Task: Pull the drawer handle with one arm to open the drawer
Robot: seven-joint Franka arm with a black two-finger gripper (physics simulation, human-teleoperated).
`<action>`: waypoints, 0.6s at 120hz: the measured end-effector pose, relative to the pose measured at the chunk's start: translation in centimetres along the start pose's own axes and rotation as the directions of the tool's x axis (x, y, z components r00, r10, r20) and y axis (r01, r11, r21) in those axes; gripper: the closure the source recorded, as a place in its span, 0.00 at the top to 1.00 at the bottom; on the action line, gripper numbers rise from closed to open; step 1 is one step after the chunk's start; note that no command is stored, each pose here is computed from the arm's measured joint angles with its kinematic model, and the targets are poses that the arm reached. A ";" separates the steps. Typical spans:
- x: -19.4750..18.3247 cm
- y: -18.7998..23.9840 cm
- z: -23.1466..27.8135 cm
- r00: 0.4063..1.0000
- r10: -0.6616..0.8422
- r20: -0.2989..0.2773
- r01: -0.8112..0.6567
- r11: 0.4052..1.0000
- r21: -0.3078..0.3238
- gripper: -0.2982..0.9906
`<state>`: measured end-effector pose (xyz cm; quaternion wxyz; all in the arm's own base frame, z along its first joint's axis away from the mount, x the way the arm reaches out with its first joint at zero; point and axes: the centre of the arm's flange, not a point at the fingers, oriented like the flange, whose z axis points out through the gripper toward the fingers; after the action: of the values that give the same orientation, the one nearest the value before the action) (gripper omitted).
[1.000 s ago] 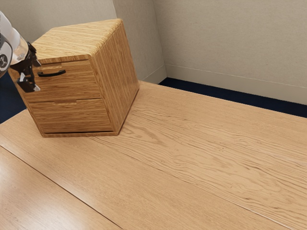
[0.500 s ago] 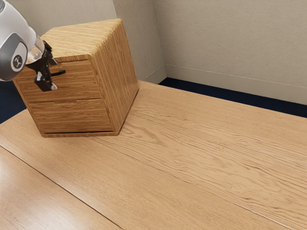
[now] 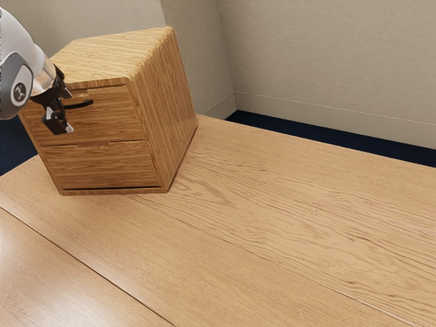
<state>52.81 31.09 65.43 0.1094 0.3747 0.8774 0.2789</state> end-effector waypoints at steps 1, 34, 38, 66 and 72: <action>-0.1 0.0 0.0 1.000 0.001 0.001 -0.001 1.000 0.000 0.77; -2.1 -1.3 0.9 1.000 0.021 0.019 -0.021 1.000 0.020 0.77; -2.1 -1.3 0.9 1.000 0.020 0.019 -0.020 1.000 0.019 0.77; -2.1 -1.5 1.1 1.000 0.015 0.021 -0.015 1.000 0.021 0.77; -2.0 -1.5 1.1 1.000 0.013 0.024 -0.014 1.000 0.021 0.77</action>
<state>53.76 29.22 63.64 0.1137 0.3850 0.8765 0.2658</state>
